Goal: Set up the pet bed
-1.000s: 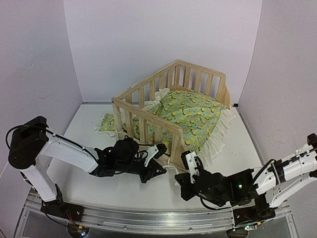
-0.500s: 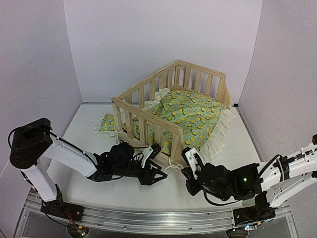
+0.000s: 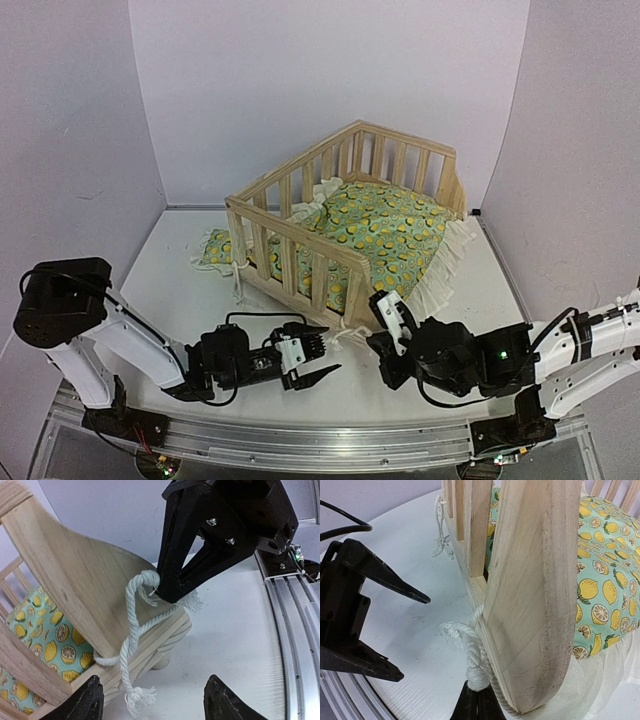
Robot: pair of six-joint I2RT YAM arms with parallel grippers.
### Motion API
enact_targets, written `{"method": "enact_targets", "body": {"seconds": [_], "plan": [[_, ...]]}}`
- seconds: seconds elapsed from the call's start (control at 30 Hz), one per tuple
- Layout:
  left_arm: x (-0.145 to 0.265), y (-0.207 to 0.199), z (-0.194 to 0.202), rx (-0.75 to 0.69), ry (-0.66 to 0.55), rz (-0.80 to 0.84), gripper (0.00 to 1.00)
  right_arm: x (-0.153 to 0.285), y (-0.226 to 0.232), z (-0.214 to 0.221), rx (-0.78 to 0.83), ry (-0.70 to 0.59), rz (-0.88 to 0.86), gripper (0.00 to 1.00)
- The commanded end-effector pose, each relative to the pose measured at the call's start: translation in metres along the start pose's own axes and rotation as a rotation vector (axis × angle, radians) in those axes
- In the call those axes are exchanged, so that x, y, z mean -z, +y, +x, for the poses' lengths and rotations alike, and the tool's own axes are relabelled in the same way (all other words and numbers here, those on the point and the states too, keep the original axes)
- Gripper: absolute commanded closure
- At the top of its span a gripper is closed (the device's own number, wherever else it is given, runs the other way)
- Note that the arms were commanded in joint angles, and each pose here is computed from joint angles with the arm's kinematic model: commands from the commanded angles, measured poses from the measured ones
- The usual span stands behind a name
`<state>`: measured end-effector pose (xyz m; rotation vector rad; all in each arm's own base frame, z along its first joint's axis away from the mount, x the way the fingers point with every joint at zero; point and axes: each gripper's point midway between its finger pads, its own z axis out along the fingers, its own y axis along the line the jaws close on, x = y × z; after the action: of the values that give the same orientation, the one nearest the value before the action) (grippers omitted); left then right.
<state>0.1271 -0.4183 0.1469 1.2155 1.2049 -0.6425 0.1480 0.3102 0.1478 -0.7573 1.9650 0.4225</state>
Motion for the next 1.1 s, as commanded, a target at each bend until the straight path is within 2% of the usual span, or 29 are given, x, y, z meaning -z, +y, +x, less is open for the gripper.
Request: {"method": "enact_targets", "body": {"seconds": [0.0, 0.1, 0.3, 0.67, 0.8, 0.93, 1.07], "plan": [[-0.019, 0.015, -0.041, -0.212, -0.145, -0.090, 0.32, 0.006, 0.005, -0.019, -0.030, -0.048, -0.035, 1.00], [-0.032, 0.014, -0.041, -0.228, -0.146, -0.094, 0.35, 0.006, 0.007, -0.019, -0.021, -0.045, -0.044, 1.00], [-0.052, 0.013, -0.036, -0.259, -0.138, -0.109, 0.47, 0.005, 0.011, -0.019, -0.007, -0.040, -0.061, 1.00], [-0.063, 0.023, -0.022, -0.295, -0.097, -0.148, 0.78, 0.010, 0.009, -0.026, 0.021, -0.059, -0.063, 1.00], [-0.061, 0.025, -0.018, -0.313, -0.075, -0.156, 0.93, 0.014, 0.005, -0.039, 0.074, -0.093, -0.044, 1.00], [-0.057, 0.014, -0.015, -0.292, -0.068, -0.080, 1.00, 0.012, -0.004, -0.052, 0.196, -0.127, 0.021, 1.00], [-0.048, -0.005, -0.020, -0.230, -0.074, 0.057, 1.00, 0.004, -0.013, -0.065, 0.280, -0.180, 0.090, 1.00]]}}
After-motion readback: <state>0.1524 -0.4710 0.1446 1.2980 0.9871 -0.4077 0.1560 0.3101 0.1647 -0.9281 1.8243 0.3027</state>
